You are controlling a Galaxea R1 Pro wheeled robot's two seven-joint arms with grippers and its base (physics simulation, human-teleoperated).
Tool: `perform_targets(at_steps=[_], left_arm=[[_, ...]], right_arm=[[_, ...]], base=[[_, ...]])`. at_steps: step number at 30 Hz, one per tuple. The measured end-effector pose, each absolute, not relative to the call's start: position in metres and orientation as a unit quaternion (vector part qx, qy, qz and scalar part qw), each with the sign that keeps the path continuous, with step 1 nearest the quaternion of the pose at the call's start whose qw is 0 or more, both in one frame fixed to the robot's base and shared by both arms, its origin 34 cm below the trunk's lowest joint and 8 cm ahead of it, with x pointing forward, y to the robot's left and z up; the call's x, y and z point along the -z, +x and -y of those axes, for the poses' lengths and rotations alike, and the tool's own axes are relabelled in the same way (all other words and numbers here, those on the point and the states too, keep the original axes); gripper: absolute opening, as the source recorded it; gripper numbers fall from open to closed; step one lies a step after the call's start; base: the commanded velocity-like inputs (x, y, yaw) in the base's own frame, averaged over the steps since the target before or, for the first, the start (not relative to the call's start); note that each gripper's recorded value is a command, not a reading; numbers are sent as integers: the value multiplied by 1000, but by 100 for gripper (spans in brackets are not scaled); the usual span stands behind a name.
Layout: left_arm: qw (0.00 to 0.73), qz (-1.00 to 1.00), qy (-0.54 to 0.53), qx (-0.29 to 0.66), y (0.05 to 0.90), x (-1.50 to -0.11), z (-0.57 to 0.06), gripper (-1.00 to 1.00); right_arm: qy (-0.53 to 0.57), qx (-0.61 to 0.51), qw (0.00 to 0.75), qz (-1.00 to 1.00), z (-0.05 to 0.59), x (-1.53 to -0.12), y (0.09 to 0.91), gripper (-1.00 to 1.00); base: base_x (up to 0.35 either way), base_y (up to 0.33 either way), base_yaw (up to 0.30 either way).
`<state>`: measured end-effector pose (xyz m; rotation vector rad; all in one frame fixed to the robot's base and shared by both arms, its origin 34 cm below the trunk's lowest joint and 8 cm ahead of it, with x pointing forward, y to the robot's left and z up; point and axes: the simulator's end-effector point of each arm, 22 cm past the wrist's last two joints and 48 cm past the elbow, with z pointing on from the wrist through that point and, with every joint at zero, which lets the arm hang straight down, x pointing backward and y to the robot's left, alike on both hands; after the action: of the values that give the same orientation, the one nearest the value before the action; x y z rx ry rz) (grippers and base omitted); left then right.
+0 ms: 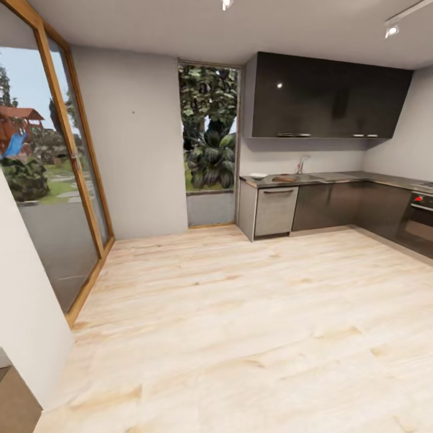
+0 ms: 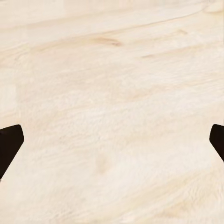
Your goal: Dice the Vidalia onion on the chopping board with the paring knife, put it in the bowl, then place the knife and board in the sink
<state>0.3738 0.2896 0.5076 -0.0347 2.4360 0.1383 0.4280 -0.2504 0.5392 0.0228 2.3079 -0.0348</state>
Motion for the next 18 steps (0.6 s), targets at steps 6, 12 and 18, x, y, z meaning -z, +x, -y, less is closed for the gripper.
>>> perform_targets(at_steps=[6,12,18], left_arm=[[344,-938,-13,-53,374,-508,-290,100],[344,-937,-13,-53,374,-508,-290,100],[346,-936,-13,-53,376,-509,-290,100]], right_arm=[[9,14,405,-914,250,-539,428,100],[9,14,405,-914,250,-540,428,100],[9,14,408,-913,250,-541,430,100]], base=[[325,0,-4],[325,0,-121],[325,0,-194]])
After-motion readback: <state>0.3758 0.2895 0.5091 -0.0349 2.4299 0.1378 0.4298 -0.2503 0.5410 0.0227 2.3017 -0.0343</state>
